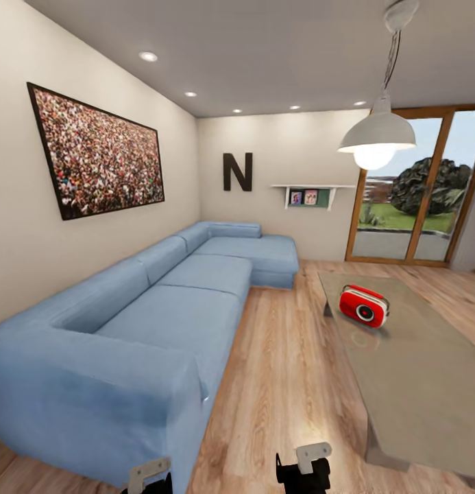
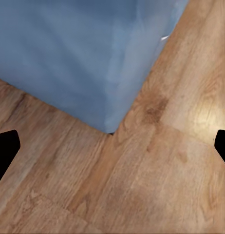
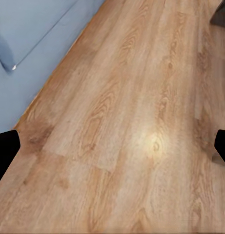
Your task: Turn on the radio receiver that's on the table in the living room.
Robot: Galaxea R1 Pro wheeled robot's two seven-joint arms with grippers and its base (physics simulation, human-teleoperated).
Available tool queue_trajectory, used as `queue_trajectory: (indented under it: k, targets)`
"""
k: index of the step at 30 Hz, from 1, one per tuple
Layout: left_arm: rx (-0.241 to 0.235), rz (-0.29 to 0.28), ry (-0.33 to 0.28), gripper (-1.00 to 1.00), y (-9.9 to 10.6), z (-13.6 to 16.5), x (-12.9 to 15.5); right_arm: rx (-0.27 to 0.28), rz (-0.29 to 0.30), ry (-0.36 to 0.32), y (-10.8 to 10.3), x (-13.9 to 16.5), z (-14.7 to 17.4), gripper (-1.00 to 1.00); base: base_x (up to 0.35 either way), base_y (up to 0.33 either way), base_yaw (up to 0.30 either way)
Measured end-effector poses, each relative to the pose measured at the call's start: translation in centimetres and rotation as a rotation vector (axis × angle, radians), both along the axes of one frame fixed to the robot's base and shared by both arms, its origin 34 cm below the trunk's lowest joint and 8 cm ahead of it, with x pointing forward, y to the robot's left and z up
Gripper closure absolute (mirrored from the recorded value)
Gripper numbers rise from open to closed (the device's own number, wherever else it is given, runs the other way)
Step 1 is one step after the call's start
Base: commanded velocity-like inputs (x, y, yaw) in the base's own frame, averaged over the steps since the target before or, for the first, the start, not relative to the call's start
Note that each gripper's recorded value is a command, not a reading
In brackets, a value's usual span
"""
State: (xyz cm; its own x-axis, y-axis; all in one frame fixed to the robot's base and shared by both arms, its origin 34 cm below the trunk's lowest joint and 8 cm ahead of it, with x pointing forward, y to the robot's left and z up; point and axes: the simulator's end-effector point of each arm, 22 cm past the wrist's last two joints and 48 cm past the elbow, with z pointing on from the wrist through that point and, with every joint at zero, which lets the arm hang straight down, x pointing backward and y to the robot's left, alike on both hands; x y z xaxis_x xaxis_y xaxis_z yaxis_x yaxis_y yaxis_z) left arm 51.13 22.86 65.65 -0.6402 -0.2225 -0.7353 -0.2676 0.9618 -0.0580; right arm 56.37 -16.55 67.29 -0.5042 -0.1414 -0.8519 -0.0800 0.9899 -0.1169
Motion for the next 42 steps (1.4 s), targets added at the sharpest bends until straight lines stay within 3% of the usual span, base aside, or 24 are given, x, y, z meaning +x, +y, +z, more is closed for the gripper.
queue_trajectory:
  k: [30, 42]
  targets:
    - [0.0, 0.0, -0.025, -1.0, 0.0, 0.9, 0.4, -0.001, -0.003, -0.029, -0.1, 0.4, 1.2, -1.0, 0.0, 0.0, -0.29]
    - [0.001, 0.0, -0.025, -1.0, 0.0, 1.0, 0.4, 0.0, -0.007, -0.039, -0.3, 0.6, 1.4, -1.0, 0.0, 0.0, -0.029]
